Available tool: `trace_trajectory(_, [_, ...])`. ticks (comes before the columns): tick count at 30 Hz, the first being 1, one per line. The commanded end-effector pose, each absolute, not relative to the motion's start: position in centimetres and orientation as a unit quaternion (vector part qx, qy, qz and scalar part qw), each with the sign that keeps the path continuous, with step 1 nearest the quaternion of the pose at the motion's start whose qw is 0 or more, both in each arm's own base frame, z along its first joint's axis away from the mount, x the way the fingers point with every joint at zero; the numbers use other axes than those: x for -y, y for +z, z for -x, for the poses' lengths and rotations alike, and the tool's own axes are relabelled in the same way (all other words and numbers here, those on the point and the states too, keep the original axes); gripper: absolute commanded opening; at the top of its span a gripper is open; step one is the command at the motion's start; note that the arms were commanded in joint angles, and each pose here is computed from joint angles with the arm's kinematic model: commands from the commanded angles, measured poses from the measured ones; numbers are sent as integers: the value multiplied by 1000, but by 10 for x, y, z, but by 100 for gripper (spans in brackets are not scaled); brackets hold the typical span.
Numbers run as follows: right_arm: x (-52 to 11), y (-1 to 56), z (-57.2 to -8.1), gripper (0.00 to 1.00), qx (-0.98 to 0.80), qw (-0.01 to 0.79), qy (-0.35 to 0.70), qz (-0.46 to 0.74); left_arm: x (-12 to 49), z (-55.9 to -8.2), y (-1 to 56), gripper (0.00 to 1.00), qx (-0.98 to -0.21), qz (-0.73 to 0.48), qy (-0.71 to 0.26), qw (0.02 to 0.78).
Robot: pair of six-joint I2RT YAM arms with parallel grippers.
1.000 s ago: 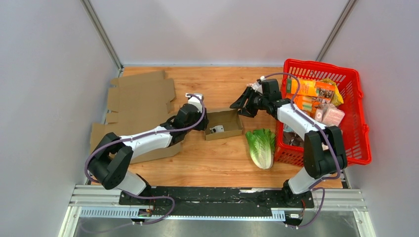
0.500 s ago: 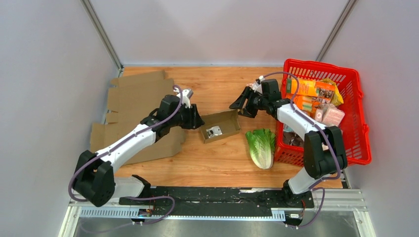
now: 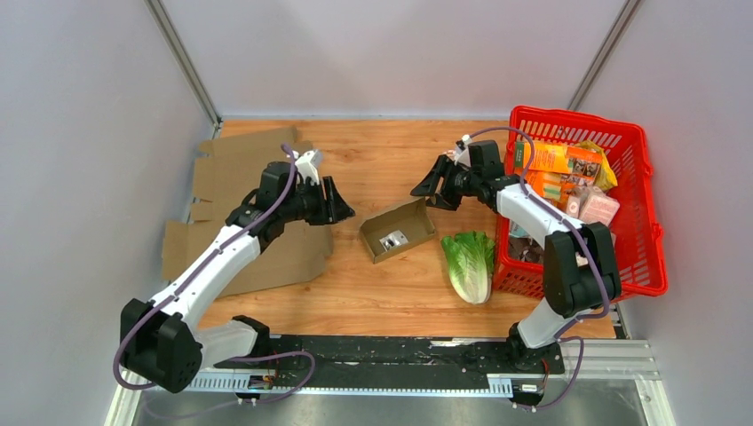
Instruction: Fold the paper box
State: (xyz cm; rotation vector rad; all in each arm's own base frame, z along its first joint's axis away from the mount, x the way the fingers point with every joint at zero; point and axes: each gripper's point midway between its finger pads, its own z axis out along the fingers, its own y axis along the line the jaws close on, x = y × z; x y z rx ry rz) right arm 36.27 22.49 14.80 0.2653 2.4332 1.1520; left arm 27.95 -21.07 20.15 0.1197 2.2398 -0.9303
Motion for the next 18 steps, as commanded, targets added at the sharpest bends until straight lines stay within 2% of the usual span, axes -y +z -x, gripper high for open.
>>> trace_trajectory(1, [-228,167,-369,61,-868,237,430,-77,216,-274,196,56,-860,-50,-378,339])
trace_trajectory(5, [-228,167,-368,63,-868,237,429,-76,219,-280,208,57,-857,-36,-388,339])
trace_trajectory(11, [-227,161,-370,65,-875,231,420,-66,244,-279,170,58,-895,26,-411,172])
trace_trajectory(15, [-227,161,-371,66,-879,231,414,-50,257,-290,162,63,-873,62,-452,171])
trace_trajectory(18, [-226,161,-370,65,-885,228,405,-36,259,-292,161,63,-869,77,-460,165])
